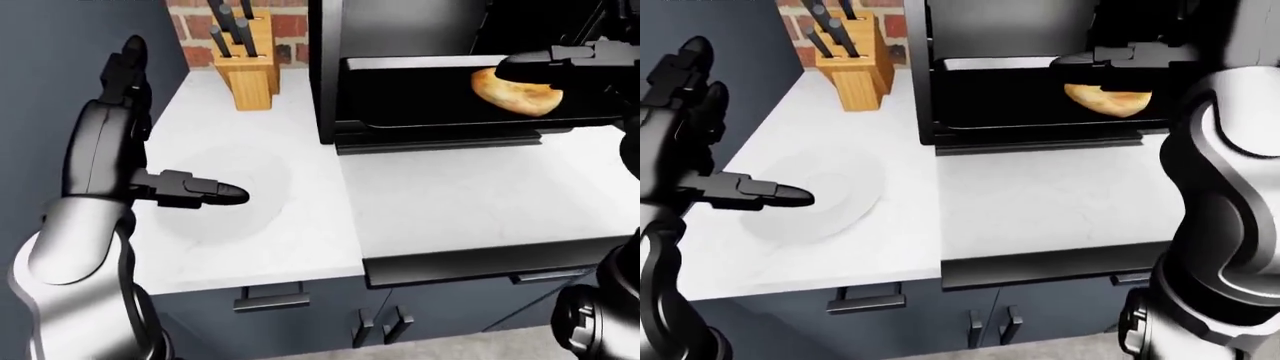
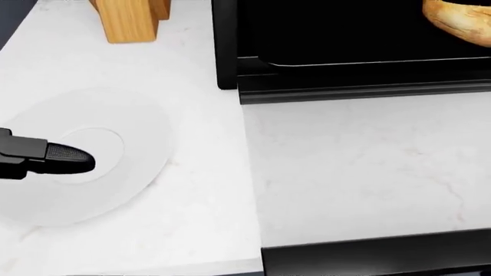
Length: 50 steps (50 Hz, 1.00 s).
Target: Pick the bread from the tray and place it on the plate on the counter.
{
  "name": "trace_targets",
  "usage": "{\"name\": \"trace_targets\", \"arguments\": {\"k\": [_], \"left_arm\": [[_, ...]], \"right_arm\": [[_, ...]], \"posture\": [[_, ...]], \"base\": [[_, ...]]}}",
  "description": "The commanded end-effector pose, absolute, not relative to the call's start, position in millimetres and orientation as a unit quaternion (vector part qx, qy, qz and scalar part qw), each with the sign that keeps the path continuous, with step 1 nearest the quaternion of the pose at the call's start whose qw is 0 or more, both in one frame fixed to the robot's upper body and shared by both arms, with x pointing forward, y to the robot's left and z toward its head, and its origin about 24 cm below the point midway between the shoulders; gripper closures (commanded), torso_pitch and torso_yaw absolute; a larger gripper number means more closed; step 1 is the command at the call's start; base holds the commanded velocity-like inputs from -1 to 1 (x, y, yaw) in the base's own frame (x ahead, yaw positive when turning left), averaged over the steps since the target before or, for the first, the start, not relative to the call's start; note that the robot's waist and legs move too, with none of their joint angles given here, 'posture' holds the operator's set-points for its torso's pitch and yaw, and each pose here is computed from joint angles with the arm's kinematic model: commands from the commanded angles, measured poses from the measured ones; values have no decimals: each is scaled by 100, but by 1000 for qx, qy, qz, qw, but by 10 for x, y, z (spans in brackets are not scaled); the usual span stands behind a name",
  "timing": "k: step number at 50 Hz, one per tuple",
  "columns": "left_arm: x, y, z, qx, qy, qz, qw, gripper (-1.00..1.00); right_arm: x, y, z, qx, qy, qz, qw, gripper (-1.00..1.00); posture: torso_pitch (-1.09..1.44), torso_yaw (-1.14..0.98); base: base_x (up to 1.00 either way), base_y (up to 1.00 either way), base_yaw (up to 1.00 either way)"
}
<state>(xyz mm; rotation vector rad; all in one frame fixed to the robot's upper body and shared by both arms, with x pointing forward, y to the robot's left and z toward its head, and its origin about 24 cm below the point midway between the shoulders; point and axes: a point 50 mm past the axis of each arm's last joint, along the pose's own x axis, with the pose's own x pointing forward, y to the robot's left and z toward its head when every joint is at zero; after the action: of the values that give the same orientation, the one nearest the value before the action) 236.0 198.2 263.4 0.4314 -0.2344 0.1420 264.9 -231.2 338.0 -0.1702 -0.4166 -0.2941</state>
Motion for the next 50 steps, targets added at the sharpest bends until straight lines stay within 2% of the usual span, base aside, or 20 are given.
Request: {"name": "trace_targets", "arguments": {"k": [1, 17, 30, 50], "left_arm": [[2319, 1979, 2739, 222, -150, 80, 960, -100], [2308, 1976, 2691, 221, -147, 79, 961, -100], [2352, 1967, 2685, 220, -148, 74, 961, -100], [2326, 1984, 2660, 220, -147, 75, 961, -100]], "right_arm": [[2587, -2344, 3496, -96, -225, -164, 956, -100], [2689, -2480, 3577, -153, -131, -265, 943, -100], [2876, -2355, 3666, -195, -57, -250, 947, -100], [3222, -2287, 3583, -221, -18, -245, 944, -100]], "posture": [[0, 0], [0, 0], [0, 0], [0, 0]], "base": [[0, 0, 0], [0, 0, 0], [0, 0, 0], [0, 0, 0]]}}
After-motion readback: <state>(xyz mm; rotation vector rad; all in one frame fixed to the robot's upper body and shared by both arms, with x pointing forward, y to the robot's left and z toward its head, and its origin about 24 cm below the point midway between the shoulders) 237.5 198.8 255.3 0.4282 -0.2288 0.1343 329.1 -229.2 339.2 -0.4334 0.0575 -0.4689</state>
